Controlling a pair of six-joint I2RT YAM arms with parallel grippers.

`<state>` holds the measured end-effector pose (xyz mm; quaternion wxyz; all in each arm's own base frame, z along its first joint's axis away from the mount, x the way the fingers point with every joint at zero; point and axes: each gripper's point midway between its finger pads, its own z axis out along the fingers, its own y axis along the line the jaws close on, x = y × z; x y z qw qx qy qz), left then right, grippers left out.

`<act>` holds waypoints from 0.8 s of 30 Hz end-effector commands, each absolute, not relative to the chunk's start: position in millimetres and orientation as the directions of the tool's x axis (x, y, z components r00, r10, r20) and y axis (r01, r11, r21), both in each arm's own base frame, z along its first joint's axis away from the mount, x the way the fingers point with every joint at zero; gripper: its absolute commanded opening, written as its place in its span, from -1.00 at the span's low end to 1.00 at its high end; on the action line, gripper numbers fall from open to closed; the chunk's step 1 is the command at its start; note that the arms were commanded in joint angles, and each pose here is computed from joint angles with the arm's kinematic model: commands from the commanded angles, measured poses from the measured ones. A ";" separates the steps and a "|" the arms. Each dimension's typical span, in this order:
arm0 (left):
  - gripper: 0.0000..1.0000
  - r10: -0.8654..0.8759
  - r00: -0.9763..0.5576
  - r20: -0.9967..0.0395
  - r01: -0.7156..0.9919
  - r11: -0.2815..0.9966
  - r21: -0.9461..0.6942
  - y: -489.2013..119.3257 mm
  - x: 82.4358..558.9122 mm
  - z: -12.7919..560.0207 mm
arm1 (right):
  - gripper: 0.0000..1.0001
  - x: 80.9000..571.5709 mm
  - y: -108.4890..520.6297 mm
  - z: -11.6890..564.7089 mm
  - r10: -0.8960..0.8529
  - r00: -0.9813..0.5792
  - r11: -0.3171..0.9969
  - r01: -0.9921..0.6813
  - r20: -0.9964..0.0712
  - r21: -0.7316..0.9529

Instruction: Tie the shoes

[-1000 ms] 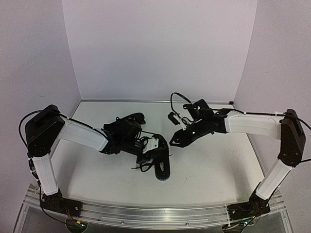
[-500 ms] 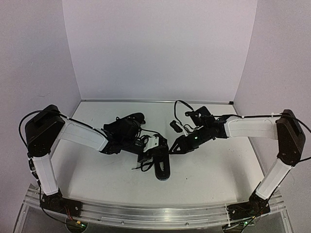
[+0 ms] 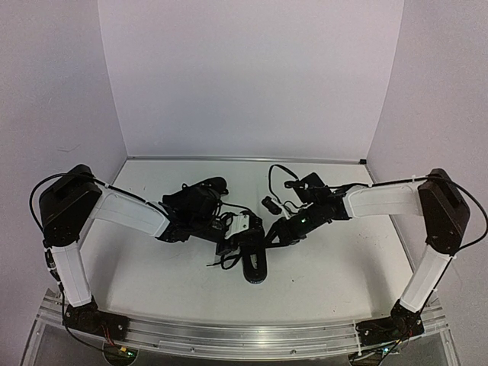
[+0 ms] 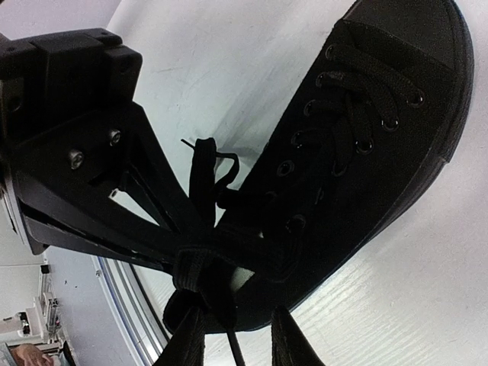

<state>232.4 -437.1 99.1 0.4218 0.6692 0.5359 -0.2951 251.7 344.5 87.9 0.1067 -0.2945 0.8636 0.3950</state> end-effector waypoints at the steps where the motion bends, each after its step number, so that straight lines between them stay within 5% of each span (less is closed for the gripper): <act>1: -1.00 0.436 0.272 -0.858 0.959 -0.053 0.277 -443.2 237.6 116.2 | -0.63 260.2 352.9 102.2 -0.414 -0.782 0.475 -0.622 -0.466 0.623; 9: -0.98 0.449 0.273 -0.850 0.958 -0.048 0.283 -442.6 239.8 115.2 | -1.00 259.7 353.0 109.0 -0.411 -0.773 0.464 -0.634 -0.484 0.619; 15: -0.48 0.529 0.248 -0.811 0.949 0.036 0.314 -424.1 250.8 121.4 | -1.00 261.7 345.9 112.2 -0.391 -0.776 0.501 -0.631 -0.495 0.593; 24: -0.13 0.716 0.085 -0.693 0.953 0.146 0.267 -361.9 240.9 127.8 | -1.00 263.5 337.0 107.5 -0.375 -0.785 0.549 -0.616 -0.493 0.565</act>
